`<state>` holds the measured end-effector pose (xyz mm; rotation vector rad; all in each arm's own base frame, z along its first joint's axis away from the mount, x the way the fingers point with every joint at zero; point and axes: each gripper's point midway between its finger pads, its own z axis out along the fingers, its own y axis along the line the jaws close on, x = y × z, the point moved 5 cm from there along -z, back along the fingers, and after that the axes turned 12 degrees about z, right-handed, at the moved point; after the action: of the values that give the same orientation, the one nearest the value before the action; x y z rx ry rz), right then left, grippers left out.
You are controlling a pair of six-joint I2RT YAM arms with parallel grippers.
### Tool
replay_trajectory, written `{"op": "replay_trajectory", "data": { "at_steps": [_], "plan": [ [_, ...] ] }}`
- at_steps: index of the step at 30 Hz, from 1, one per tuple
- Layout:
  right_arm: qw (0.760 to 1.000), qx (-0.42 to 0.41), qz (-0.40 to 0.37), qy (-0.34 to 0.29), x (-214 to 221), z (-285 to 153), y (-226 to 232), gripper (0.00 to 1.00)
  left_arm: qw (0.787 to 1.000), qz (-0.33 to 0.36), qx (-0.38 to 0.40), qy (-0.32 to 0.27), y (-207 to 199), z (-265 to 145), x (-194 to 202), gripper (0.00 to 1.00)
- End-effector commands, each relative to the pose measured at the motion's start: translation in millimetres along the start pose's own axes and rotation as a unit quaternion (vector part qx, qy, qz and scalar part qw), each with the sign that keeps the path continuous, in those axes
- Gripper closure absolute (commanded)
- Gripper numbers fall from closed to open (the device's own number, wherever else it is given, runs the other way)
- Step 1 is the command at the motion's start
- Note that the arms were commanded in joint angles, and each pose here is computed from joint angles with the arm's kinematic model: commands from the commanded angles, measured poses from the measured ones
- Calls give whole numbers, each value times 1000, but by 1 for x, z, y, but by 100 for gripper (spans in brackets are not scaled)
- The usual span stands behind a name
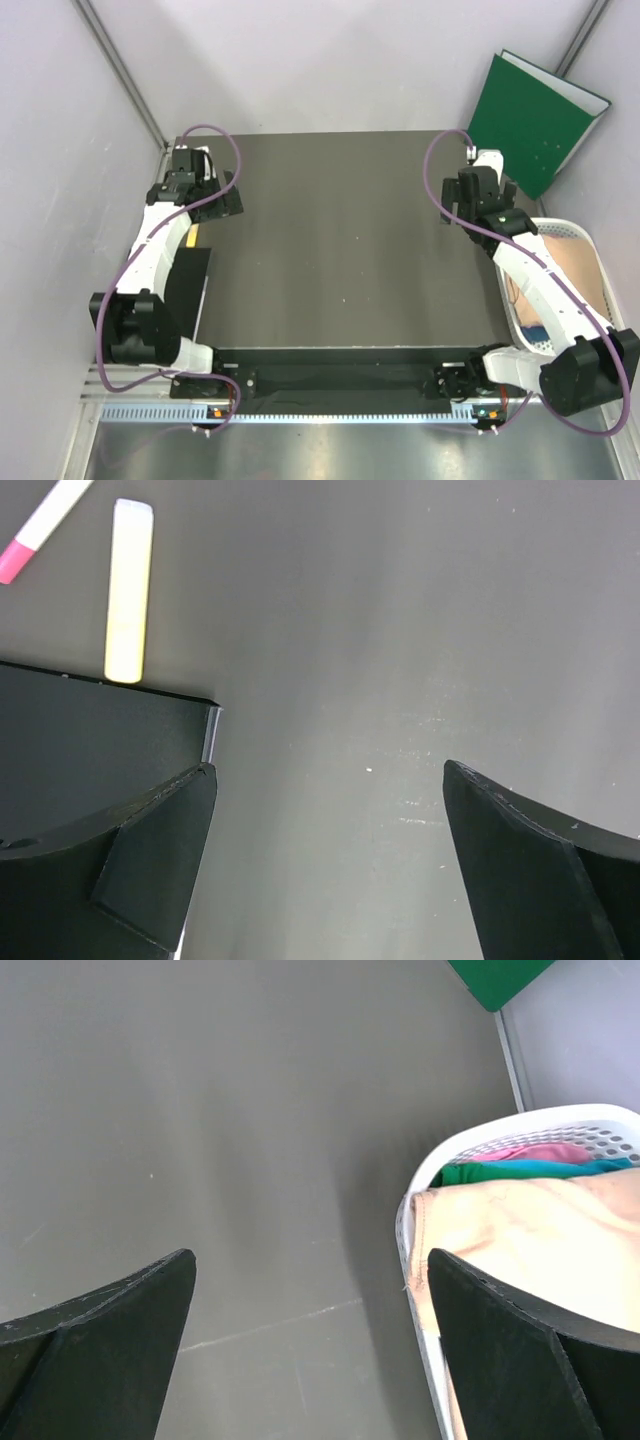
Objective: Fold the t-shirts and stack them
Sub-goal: Grab crumpled tshirt from bin with the right arm
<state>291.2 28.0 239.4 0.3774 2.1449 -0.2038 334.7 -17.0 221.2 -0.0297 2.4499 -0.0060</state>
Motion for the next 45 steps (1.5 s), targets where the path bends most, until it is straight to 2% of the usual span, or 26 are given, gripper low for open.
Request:
{"op": "replay_trajectory", "data": {
  "at_steps": [1, 5, 9, 12, 16, 20, 23, 26, 30, 34, 38, 40, 41, 42, 43, 45],
  "plan": [
    [999, 10, 13, -44, -25, -17, -6, 0, 999, -4, -10, -40, 1, -9, -13, 0],
    [998, 21, 12, -56, -34, -22, -10, 0, 1000, -2, 0, -25, -1, -3, -12, 0],
    [997, 44, 4, -64, -39, -27, -18, 0, 1000, -10, -22, -1, 3, 5, -5, 0],
    [994, 89, 6, -71, -39, -31, -32, 0, 999, -11, -30, 14, 5, 10, 0, 0],
    [988, 142, 33, -58, -39, -30, -62, 1, 1000, -5, 8, 28, -4, 17, 7, 0],
    [973, 210, 90, -14, -30, -22, -116, 3, 998, -5, 29, 50, -9, 25, 14, 0],
    [969, 209, 132, 8, -19, -19, -132, 4, 998, -4, 35, 60, -10, 29, 18, 1],
    [959, 222, 164, 62, 1, -6, -149, 5, 997, -8, 46, 63, -14, 33, 18, 1],
    [945, 214, 202, 142, 27, 15, -157, 9, 996, -13, 49, 75, -15, 38, 18, 0],
    [936, 198, 201, 212, 47, 38, -153, 11, 996, -13, 48, 78, -15, 40, 19, 0],
    [934, 185, 211, 222, 53, 47, -148, 12, 996, -13, 43, 82, -14, 42, 20, 1],
    [934, 180, 212, 224, 54, 50, -146, 22, 996, -12, 40, 82, -13, 42, 20, 0],
    [933, 182, 214, 224, 54, 50, -147, 37, 996, -12, 40, 83, -13, 41, 21, 0],
    [933, 183, 214, 225, 54, 52, -147, 84, 996, -11, 37, 82, -12, 42, 21, 0],
    [931, 189, 220, 223, 53, 52, -148, 100, 996, -11, 37, 82, -12, 41, 20, 0],
    [932, 195, 220, 214, 49, 49, -149, 100, 996, -11, 35, 82, -12, 41, 20, 0]
  ]
}}
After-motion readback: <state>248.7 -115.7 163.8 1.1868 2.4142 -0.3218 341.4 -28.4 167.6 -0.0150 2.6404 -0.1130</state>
